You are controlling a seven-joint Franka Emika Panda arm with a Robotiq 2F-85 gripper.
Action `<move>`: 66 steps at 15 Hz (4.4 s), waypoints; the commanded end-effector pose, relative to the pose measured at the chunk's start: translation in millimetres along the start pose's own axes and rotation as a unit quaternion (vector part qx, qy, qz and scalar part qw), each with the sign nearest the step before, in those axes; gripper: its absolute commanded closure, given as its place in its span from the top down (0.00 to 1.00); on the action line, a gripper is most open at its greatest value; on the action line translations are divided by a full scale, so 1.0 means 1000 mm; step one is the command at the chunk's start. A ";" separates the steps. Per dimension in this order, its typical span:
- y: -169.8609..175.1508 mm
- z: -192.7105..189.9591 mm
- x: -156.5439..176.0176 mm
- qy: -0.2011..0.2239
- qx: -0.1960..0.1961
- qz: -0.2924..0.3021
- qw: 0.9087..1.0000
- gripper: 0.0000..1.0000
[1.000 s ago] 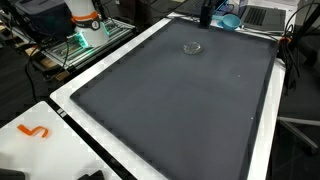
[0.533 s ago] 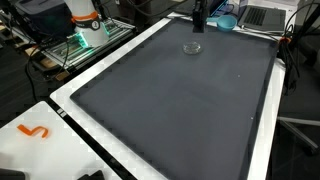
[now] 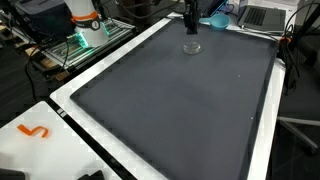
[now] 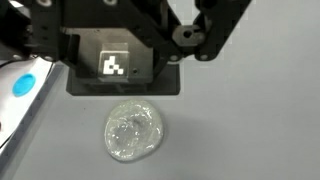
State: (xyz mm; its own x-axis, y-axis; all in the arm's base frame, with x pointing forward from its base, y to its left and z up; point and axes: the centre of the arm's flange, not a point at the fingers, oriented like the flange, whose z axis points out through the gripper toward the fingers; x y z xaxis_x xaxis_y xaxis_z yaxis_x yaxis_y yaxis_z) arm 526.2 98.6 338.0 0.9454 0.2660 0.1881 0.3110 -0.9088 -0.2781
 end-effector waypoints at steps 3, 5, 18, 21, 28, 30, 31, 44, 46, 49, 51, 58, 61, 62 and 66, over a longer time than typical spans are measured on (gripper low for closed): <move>0.007 -0.010 -0.040 0.020 0.011 -0.032 0.999 0.31; 0.007 -0.011 -0.047 0.020 0.005 -0.053 0.998 0.31; -0.003 -0.017 -0.061 -0.012 -0.026 -0.155 0.987 0.31; -0.008 -0.020 -0.058 -0.022 -0.041 -0.184 0.982 0.31; -0.033 -0.028 -0.041 -0.070 -0.076 -0.268 0.958 0.31; -0.042 -0.031 -0.034 -0.090 -0.080 -0.289 0.950 0.31; -0.048 -0.033 -0.030 -0.102 -0.083 -0.298 0.946 0.31; -0.116 -0.086 0.013 -0.141 -0.094 -0.303 0.938 0.31; -0.127 -0.096 0.017 -0.144 -0.102 -0.305 0.936 0.31; -0.141 -0.109 0.022 -0.145 -0.114 -0.310 0.933 0.31; -0.147 -0.116 0.025 -0.147 -0.119 -0.313 0.931 0.31; -0.148 -0.117 0.026 -0.137 -0.113 -0.318 0.931 0.56; -0.147 -0.117 0.026 -0.137 -0.113 -0.318 0.931 0.56; -0.147 -0.117 0.026 -0.137 -0.113 -0.318 0.931 0.31; -0.116 -0.070 0.032 -0.202 -0.090 -0.312 0.924 0.31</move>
State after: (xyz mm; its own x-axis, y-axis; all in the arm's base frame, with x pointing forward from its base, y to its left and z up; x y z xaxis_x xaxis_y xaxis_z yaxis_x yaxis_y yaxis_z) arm 499.8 195.2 475.5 0.5827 0.8116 -0.0415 0.8119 -0.5836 -0.0126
